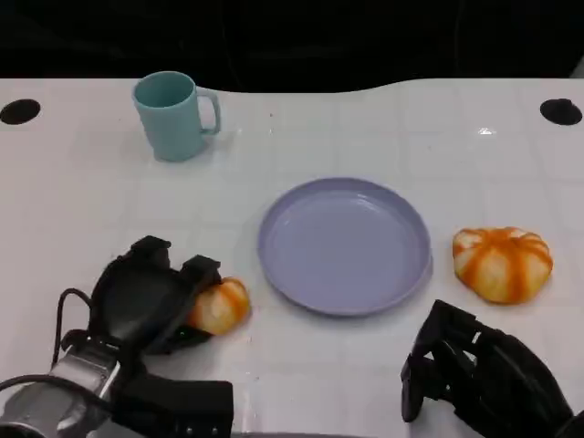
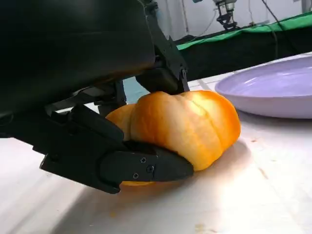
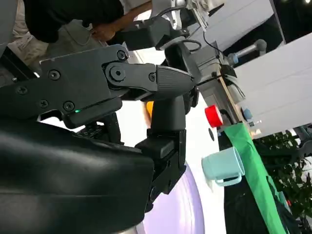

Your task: Grasp the bread from the table and place it into the plate.

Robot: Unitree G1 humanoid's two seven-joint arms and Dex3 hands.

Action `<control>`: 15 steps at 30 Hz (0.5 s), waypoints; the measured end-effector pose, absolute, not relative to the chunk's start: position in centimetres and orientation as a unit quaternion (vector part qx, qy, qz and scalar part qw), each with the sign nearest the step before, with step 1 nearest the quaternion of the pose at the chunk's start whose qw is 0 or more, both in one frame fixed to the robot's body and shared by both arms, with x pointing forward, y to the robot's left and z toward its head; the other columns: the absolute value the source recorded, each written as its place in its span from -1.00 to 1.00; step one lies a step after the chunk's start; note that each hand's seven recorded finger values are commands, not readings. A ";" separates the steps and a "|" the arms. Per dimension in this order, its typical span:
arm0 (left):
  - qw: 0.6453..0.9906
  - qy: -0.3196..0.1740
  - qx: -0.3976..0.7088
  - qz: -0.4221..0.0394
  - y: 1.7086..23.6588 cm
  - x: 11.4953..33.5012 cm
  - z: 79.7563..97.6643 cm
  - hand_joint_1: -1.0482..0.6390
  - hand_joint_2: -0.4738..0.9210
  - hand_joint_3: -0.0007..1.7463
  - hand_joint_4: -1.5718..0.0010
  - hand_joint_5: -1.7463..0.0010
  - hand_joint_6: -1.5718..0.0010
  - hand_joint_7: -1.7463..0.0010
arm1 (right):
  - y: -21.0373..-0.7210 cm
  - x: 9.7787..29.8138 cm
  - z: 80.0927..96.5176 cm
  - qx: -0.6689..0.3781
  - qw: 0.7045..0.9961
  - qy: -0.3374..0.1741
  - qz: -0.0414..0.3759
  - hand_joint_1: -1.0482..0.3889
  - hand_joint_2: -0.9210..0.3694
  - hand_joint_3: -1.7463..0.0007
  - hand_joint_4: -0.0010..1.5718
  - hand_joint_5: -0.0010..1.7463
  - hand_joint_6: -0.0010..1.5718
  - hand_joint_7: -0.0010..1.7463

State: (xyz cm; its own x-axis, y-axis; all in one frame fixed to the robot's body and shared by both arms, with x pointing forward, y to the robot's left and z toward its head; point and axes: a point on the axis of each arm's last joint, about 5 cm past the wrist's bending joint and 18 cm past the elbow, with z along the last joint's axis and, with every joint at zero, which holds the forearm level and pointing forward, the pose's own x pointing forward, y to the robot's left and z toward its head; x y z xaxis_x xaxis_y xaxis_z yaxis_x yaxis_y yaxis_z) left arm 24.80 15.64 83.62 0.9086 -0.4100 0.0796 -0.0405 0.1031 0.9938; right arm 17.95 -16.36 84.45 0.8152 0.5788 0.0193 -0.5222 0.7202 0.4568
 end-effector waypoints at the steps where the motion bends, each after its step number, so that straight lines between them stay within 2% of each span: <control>1: 0.722 -0.169 0.660 -0.123 15.8 24.9 83.8 0.01 0.74 -0.15 -0.26 -1.00 -0.02 -0.89 | -16.4 17.9 84.4 0.227 0.925 0.063 0.297 -0.26 -1.00 0.49 -0.28 1.00 -0.48 0.80; 4: 0.732 -0.162 0.655 -0.094 16.1 25.1 84.5 0.00 0.71 -0.10 -0.27 -1.00 0.02 -0.99 | -16.4 17.9 84.4 0.230 0.924 0.066 0.298 -0.26 -1.00 0.49 -0.28 1.00 -0.47 0.80; 11: 0.763 -0.159 0.626 -0.024 16.1 25.3 85.8 0.00 0.49 0.08 -0.25 -1.00 0.05 -1.00 | -16.5 17.9 84.5 0.229 0.924 0.062 0.300 -0.27 -1.00 0.48 -0.27 1.00 -0.48 0.81; 15: 0.788 -0.175 0.591 0.003 15.6 25.5 86.1 -0.03 0.32 0.36 -0.24 -1.00 0.04 -1.00 | -16.5 17.9 84.5 0.228 0.924 0.062 0.300 -0.26 -1.00 0.48 -0.27 1.00 -0.48 0.81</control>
